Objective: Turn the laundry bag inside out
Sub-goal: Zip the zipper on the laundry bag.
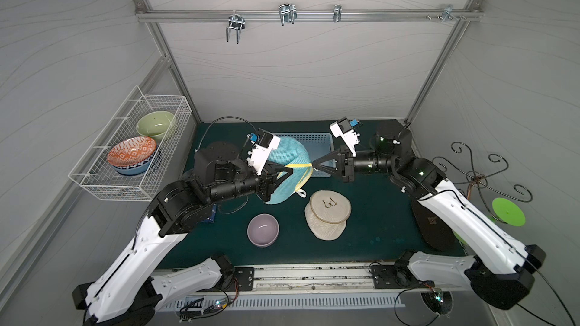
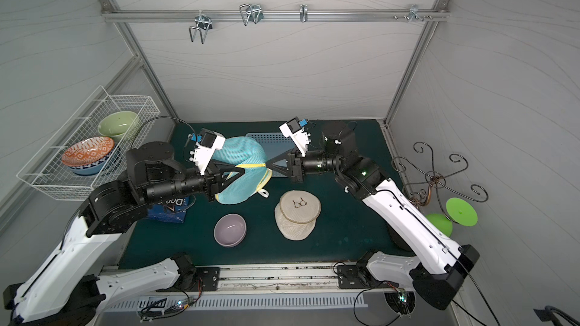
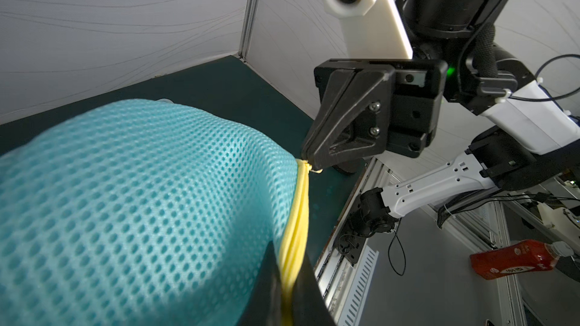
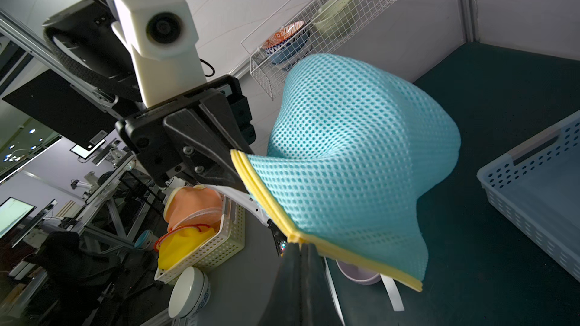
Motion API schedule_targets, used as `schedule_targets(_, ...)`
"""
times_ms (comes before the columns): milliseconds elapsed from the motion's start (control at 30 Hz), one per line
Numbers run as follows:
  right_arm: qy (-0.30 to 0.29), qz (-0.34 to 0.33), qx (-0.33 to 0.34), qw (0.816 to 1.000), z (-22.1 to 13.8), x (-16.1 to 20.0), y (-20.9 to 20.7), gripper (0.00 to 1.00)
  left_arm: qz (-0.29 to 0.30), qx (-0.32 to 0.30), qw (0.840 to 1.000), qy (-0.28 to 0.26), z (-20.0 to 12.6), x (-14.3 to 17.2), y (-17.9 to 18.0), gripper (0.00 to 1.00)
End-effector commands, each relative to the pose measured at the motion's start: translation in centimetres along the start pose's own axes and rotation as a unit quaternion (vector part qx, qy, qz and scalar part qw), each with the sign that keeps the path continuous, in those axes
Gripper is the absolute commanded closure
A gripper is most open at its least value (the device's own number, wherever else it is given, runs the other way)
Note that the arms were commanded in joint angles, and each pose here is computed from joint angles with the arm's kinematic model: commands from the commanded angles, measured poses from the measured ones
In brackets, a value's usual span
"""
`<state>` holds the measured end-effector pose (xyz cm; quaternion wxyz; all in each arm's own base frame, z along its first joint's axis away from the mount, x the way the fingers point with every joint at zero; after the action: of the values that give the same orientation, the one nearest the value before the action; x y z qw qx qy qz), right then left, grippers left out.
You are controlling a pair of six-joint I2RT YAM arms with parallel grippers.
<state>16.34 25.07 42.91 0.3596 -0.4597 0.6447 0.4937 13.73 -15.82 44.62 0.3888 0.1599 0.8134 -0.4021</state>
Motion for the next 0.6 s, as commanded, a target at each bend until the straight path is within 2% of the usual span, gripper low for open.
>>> schedule_targets(0,0.139,0.027,0.050,0.989,0.8,4.2,-1.1,1.00,-0.032,-0.006,0.996,-0.088,-2.2,-3.6,-1.4,1.00)
schedule_targets(100,0.192,0.022,0.121,0.974,1.3,7.4,-2.0,1.00,-0.034,-0.028,0.993,-0.110,-4.0,-5.0,-1.9,1.00)
schedule_targets(233,0.199,0.043,0.167,0.965,1.5,11.3,-3.3,1.00,-0.047,-0.024,0.992,-0.116,-5.2,-5.9,-2.0,1.00)
schedule_targets(433,0.133,0.095,0.143,0.976,0.1,13.7,-4.6,1.00,-0.055,-0.049,0.991,-0.115,-5.8,-6.0,-1.2,1.00)
schedule_targets(567,0.130,0.102,0.125,0.978,-0.1,14.2,-4.5,1.00,-0.089,-0.061,0.988,-0.111,-5.2,-5.5,0.5,1.00)
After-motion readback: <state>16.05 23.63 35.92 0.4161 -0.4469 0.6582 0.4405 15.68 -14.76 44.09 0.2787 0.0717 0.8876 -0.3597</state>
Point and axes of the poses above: each gripper's point midway between its finger pads, its own z axis out along the fingers, its own y axis along the line the jaws close on, x = y × z, the point moved 8 cm from there along -z, back along the fingers, and after that the axes turned 13 degrees about -z, right-handed, at the moved point
